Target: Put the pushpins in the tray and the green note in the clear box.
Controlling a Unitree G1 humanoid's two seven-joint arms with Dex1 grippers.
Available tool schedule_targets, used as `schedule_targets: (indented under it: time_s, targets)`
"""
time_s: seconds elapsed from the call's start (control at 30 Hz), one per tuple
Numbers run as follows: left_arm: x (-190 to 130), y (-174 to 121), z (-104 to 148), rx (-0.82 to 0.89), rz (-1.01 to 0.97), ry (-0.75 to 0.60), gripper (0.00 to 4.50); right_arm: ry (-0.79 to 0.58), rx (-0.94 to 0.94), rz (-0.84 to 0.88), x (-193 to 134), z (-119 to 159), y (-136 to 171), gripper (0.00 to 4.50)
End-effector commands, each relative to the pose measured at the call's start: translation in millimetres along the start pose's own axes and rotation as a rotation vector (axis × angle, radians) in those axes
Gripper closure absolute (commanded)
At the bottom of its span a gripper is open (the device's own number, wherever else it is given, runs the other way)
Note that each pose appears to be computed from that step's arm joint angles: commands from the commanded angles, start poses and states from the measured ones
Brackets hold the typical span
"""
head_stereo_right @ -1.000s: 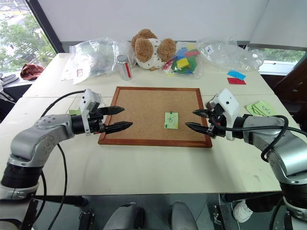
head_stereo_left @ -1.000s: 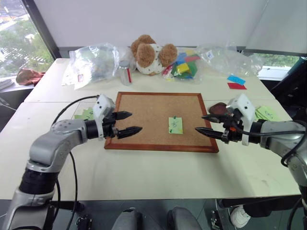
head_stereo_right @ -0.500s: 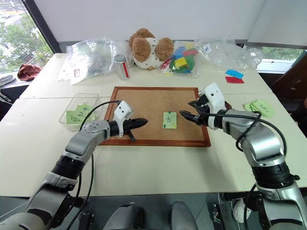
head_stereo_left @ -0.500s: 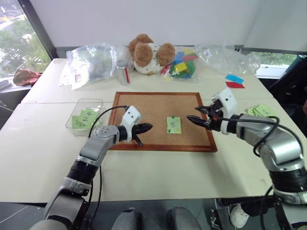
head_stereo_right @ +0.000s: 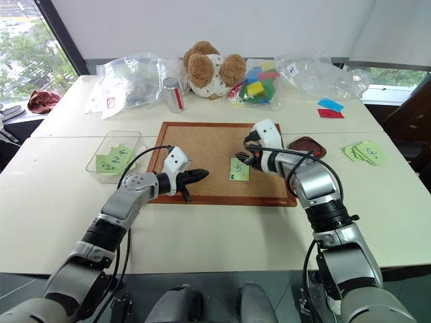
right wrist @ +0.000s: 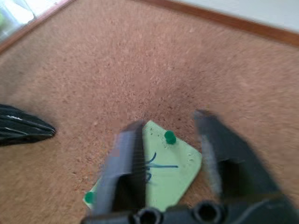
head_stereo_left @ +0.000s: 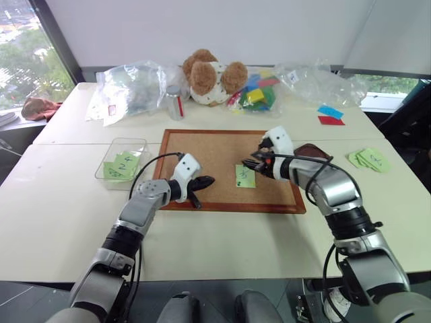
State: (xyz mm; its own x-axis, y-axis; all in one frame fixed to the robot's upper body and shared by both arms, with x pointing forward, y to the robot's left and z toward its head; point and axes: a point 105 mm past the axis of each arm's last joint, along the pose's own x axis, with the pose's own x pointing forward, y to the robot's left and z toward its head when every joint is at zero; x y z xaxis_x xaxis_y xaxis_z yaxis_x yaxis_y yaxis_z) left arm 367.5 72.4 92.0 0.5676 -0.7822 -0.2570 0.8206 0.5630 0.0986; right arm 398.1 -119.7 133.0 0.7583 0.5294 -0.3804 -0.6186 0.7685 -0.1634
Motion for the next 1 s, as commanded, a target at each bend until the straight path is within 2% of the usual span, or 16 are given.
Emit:
schedule_targets:
  time_s: [0.03, 0.57, 0.7, 0.87, 1.0]
  targets:
    - [-4.1, 3.8, -15.3, -0.016, 0.030, 0.053, 4.50, -0.041, -0.027, -0.004, 2.6, 10.7, -3.1, 3.27]
    - [-7.2, 3.1, -19.1, -0.024, 0.040, 0.057, 4.50, -0.040, -0.010, 0.018, 13.7, 7.3, -4.1, 3.27]
    - [-8.2, 3.3, -22.6, -0.029, 0.045, 0.068, 4.50, -0.047, -0.005, 0.018, 13.7, 9.1, -5.3, 4.48]
    - [-9.3, 2.0, -29.2, -0.057, 0.047, 0.095, 4.50, -0.072, -0.005, 0.016, 5.8, 18.3, -6.9, 4.48]
    - [-8.9, -0.8, -36.0, -0.056, 0.039, 0.121, 4.50, -0.122, -0.011, -0.008, -11.1, 36.6, -11.7, 4.48]
